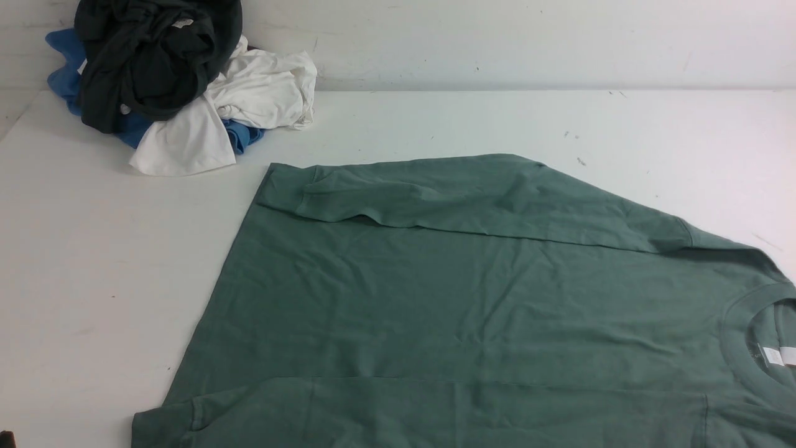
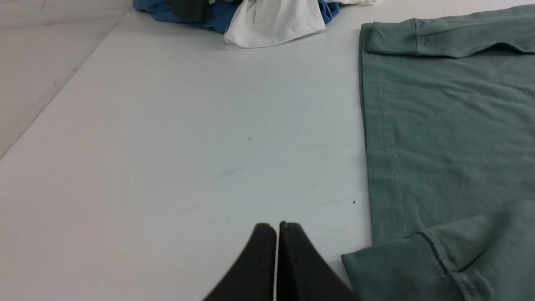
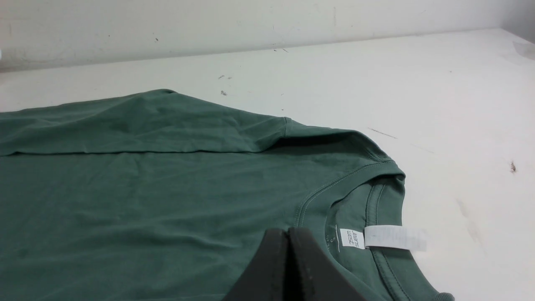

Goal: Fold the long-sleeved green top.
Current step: Use the left arm to clamp the cuff closest to it

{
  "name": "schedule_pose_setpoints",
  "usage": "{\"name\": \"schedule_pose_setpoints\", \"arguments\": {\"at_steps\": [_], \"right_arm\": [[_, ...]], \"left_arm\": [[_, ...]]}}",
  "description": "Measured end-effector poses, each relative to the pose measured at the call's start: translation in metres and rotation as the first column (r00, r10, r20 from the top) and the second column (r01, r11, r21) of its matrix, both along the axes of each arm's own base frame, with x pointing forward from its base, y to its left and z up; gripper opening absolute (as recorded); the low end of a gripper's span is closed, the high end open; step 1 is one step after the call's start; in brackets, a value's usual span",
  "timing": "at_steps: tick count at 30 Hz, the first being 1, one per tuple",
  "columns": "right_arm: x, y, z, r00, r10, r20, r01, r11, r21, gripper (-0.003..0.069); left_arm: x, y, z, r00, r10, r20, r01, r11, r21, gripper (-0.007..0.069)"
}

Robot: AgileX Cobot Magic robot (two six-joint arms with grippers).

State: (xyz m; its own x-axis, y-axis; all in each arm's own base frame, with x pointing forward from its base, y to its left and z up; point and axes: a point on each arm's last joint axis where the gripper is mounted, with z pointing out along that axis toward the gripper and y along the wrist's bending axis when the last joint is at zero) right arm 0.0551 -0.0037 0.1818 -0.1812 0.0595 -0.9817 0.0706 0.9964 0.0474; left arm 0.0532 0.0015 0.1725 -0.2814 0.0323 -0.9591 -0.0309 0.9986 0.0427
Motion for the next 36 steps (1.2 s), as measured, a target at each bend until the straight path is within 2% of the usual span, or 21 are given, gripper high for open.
{"name": "schedule_pose_setpoints", "arguments": {"at_steps": [25, 36], "right_arm": [[0.0000, -0.0001, 0.0000, 1.000, 0.000, 0.000, 0.000, 1.000, -0.003, -0.0014], [0.0000, 0.0015, 0.0001, 1.000, 0.000, 0.003, -0.001, 0.996, 0.085, -0.0014]], "left_arm": [[0.0000, 0.0000, 0.0000, 1.000, 0.000, 0.000, 0.000, 1.000, 0.000, -0.0007], [0.0000, 0.0000, 0.0001, 1.000, 0.000, 0.001, 0.000, 1.000, 0.002, -0.0007]]}}
